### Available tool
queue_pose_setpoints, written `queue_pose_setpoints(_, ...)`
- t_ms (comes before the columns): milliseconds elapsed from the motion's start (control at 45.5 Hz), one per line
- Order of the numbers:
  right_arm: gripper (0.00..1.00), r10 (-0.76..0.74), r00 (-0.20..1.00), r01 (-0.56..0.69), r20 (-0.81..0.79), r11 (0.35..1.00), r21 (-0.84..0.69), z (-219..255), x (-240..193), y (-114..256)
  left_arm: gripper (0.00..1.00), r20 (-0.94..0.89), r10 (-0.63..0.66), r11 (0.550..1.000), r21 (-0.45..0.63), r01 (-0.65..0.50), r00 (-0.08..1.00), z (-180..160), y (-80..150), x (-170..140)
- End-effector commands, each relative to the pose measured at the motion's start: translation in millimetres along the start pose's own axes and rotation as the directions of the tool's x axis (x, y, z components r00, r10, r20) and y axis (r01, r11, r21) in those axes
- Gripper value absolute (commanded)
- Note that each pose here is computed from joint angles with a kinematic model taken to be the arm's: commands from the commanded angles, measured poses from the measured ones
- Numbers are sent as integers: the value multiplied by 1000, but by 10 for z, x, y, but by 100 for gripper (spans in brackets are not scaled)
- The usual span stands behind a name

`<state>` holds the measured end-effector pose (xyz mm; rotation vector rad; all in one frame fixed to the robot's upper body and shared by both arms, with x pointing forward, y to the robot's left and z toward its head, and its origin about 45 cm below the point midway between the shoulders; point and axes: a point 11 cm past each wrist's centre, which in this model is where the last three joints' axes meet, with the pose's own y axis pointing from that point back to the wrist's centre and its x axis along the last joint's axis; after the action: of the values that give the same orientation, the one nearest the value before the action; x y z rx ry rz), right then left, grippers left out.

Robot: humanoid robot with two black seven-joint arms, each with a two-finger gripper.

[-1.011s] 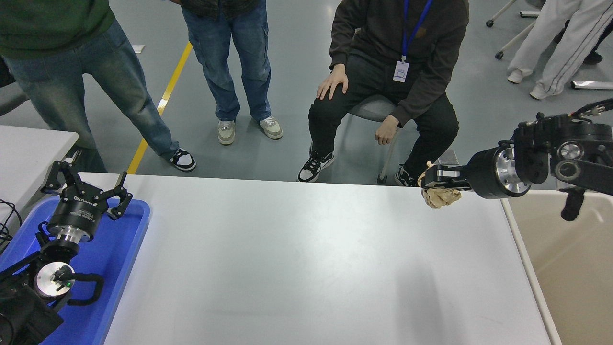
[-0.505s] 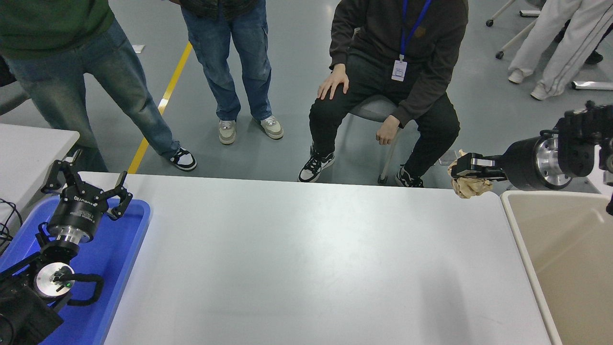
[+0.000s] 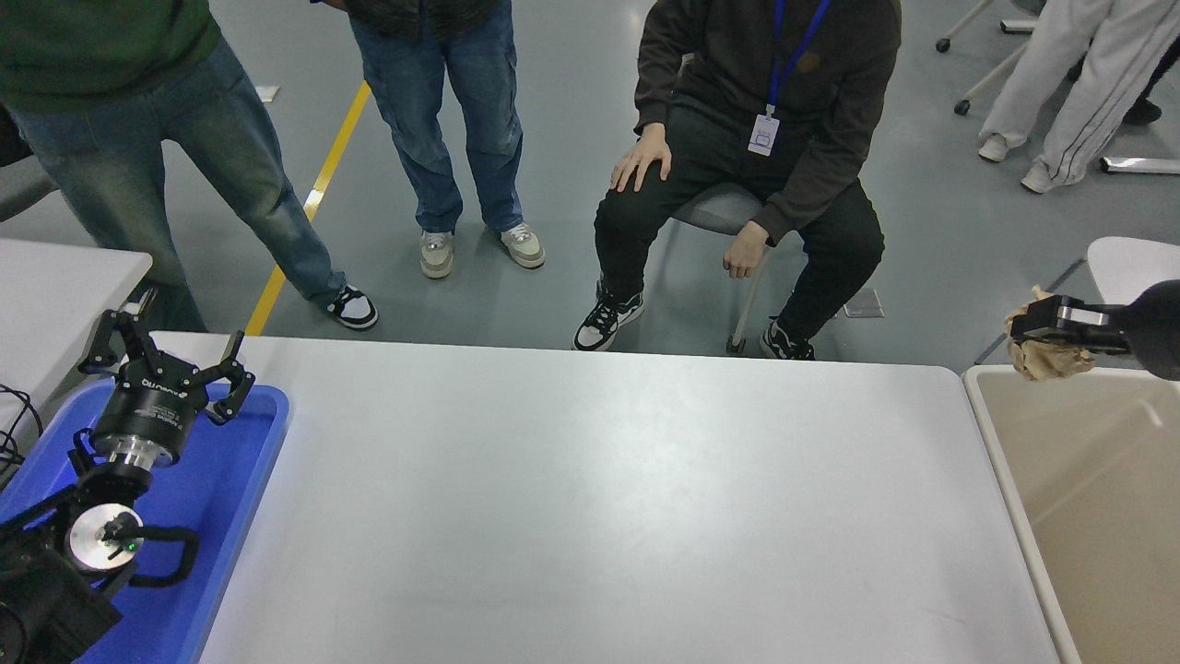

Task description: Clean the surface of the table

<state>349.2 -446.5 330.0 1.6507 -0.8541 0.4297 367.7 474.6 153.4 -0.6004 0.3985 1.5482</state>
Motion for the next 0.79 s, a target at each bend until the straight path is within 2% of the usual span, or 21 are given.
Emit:
queue_pose_setpoints(0, 0, 43, 997, -40, 68, 998, -46, 426, 15, 88, 100, 0, 0, 1000, 0, 0, 1000, 0, 0, 0)
queue_pose_setpoints(484, 0, 169, 941, -149, 294, 985, -91, 1122, -80, -44, 100, 0, 0, 1000, 0, 0, 1000, 0, 0, 0)
queue_pose_setpoints(769, 0, 217, 897, -174, 385, 974, -144, 1481, -364, -168, 100, 0, 0, 1000, 0, 0, 1000, 0, 0, 0)
